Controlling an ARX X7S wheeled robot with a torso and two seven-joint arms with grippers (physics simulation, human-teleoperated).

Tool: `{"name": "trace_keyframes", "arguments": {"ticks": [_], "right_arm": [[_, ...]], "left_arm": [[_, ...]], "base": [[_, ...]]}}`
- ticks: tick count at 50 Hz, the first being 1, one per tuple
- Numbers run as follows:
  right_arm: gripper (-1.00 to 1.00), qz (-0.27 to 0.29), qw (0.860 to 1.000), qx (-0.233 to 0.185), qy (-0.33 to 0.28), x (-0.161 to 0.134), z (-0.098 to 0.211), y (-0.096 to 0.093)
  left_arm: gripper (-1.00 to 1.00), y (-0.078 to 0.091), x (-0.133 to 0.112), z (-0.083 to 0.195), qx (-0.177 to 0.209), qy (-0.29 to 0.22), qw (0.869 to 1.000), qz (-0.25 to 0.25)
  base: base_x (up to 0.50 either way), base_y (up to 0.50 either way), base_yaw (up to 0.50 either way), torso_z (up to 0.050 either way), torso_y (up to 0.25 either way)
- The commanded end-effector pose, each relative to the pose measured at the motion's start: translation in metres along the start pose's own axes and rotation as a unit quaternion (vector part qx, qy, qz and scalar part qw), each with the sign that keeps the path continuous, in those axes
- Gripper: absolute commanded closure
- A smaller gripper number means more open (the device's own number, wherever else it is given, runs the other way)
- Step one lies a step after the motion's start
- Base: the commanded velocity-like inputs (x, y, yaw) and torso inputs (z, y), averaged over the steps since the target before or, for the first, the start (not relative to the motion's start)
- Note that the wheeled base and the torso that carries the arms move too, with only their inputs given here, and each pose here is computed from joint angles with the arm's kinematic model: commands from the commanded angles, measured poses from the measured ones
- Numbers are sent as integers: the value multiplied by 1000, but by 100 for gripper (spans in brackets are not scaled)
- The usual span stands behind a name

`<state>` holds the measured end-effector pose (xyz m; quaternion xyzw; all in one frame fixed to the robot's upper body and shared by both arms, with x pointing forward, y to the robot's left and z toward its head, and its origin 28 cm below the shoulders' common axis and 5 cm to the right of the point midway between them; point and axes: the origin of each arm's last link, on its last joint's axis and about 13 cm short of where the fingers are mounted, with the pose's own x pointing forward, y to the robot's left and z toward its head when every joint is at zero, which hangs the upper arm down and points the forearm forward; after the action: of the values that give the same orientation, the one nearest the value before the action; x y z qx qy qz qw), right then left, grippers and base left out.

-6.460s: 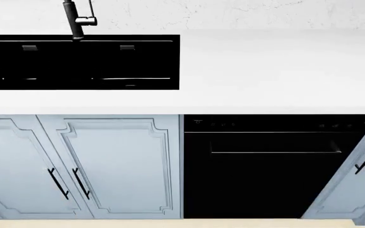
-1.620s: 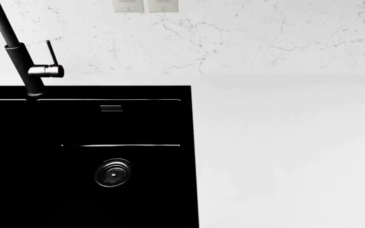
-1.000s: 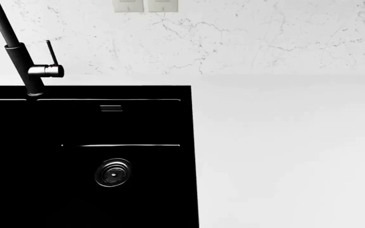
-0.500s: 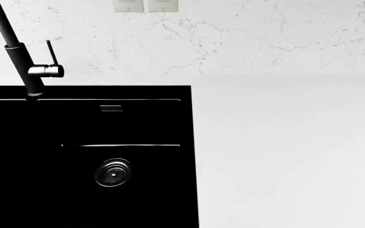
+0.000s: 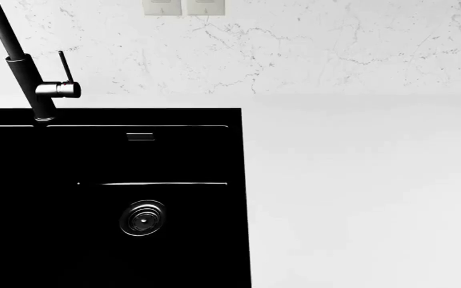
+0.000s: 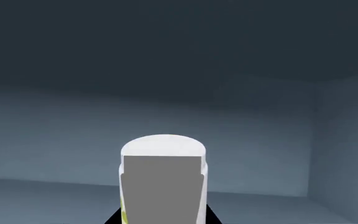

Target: Pick and place the shaker into the drawer. Then close the cabinet.

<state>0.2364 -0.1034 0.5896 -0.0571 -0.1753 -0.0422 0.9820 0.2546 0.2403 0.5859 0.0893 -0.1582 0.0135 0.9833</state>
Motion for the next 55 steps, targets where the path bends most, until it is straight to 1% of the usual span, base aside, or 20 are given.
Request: {"name": "trace_keyframes", "arguments": {"ticks": [1,3,9,11,14,17,24,27,28,33,36,44,53,55], "right_arm": [[100,0,1000,-5,-5,-2,3,-2],[100,0,1000,-5,-4,-2,3,-3],[100,0,1000,-6,-4,-3,3,-4],[100,0,1000,-6,-4,-4,3,-4],[100,0,1000,-7,-5,-5,4,-4],[100,-1,1000,-7,-5,-6,4,-5],[100,-2,1000,-7,-4,-6,4,-6],[100,-2,1000,-8,-4,-6,4,-6],[100,-2,1000,-8,-4,-6,4,-6],[100,-2,1000,-6,-1,-5,3,-6],[100,-2,1000,-8,1,-3,2,-6],[100,-2,1000,-5,2,-3,2,-7],[100,-3,1000,-7,3,-3,2,-7],[100,-2,1000,-8,3,-2,2,-6]], "left_arm": [[-100,3,-5,13,5,-97,995,25],[-100,4,-5,14,17,-109,993,38],[-100,3,-8,19,20,-137,990,41],[-100,2,-9,19,12,-138,990,30],[-100,-1,-8,16,-9,-121,993,3],[-100,-3,-8,14,-46,-108,993,-33],[-100,-7,-7,9,-77,-70,992,-72],[-100,-7,-6,4,-75,-48,993,-72],[-100,-7,-5,2,-69,-39,995,-67],[-100,-5,0,-6,-48,4,998,-29],[-100,-3,2,-10,-36,18,999,-13],[-100,-5,6,-19,-18,32,999,-1],[-100,-5,8,-26,-23,37,999,-3],[-100,-7,12,-39,-36,69,997,-18]], "base": [[0,0,0,0,0],[0,0,0,0,0],[0,0,0,0,0],[0,0,0,0,0],[0,0,0,0,0],[0,0,0,0,0],[0,0,0,0,0],[0,0,0,0,0],[0,0,0,0,0],[0,0,0,0,0],[0,0,0,0,0],[0,0,0,0,0],[0,0,0,0,1],[0,0,0,0,0]]}}
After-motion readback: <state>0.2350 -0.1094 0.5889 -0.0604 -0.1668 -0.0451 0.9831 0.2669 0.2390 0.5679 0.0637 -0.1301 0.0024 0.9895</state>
